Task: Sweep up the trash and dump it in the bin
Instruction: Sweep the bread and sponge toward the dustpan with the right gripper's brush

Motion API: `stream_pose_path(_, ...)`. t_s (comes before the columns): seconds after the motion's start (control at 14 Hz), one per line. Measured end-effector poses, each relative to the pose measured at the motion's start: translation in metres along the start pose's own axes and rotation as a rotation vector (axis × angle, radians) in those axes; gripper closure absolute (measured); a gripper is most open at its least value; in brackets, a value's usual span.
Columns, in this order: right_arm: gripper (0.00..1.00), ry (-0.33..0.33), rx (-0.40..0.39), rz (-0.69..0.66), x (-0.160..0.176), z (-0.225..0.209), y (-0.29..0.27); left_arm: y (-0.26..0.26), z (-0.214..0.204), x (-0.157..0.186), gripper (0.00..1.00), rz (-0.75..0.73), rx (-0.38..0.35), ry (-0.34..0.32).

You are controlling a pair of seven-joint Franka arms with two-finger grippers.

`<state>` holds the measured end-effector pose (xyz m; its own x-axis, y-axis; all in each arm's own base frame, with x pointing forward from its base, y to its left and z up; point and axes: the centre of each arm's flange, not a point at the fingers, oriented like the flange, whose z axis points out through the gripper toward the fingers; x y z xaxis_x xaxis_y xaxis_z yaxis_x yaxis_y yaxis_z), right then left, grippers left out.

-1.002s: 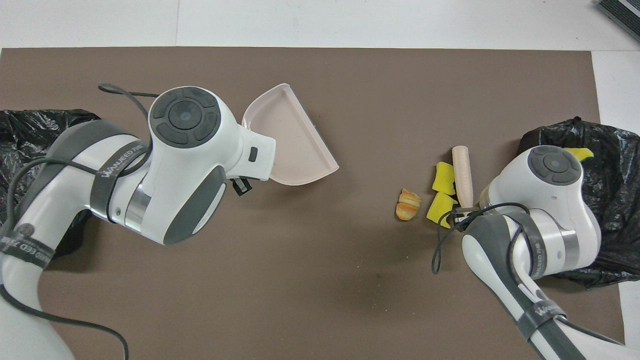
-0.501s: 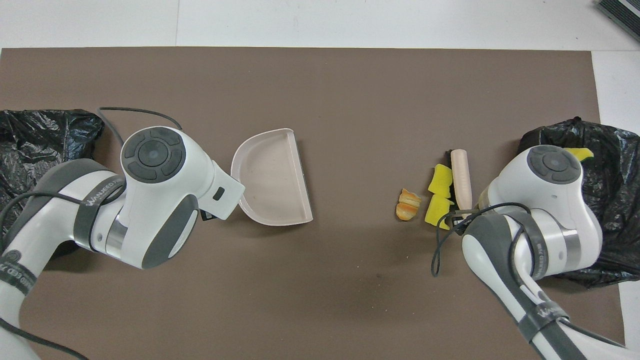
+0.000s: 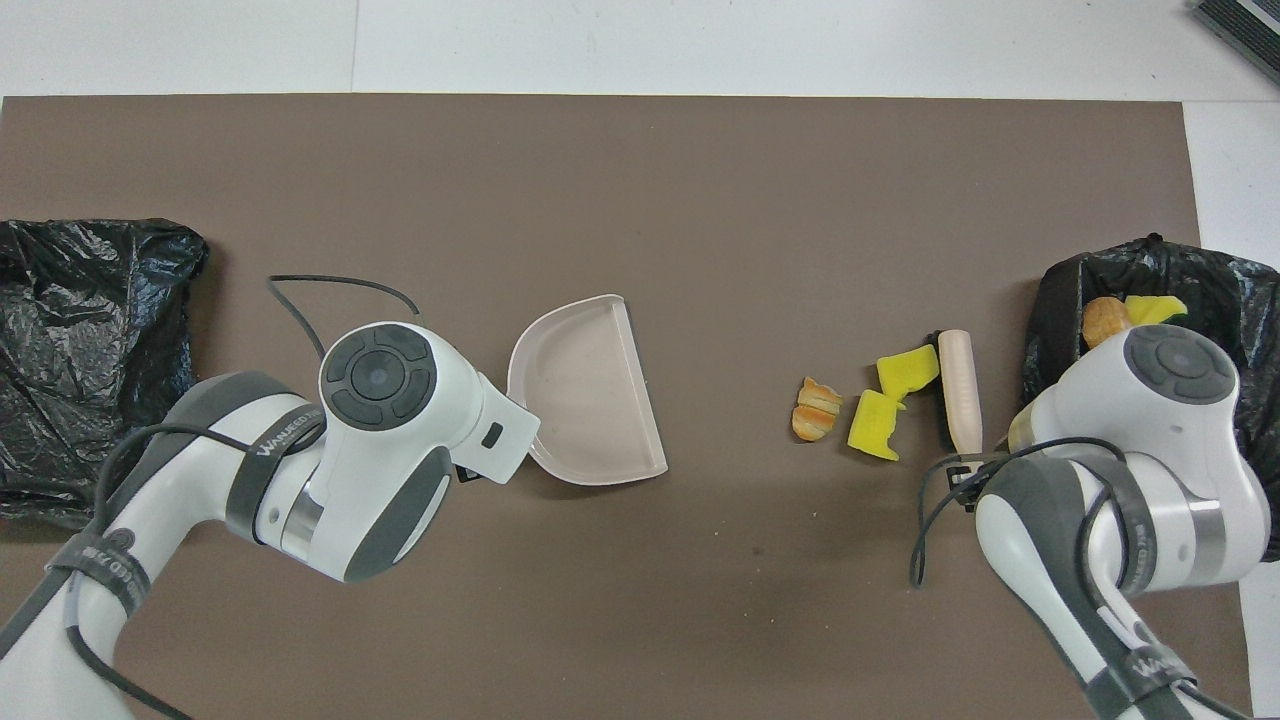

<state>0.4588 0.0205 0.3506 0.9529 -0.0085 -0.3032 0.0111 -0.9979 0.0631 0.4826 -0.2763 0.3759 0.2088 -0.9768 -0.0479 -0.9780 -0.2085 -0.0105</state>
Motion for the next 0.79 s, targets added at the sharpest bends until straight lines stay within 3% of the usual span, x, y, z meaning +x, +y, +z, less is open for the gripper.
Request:
stream_pose_path(0.29,0.74,0.002,0.022,0.011,-0.010,0.004,-0.021,0.003,0.002,0.001,0.69,-0.017,-0.003,-0.002)
stream_pose_path(0.79,0.74,0.036,0.102,0.215,-0.012,0.001,-0.112,0.006,0.003,0.001,0.69,-0.027,-0.005,-0.003)
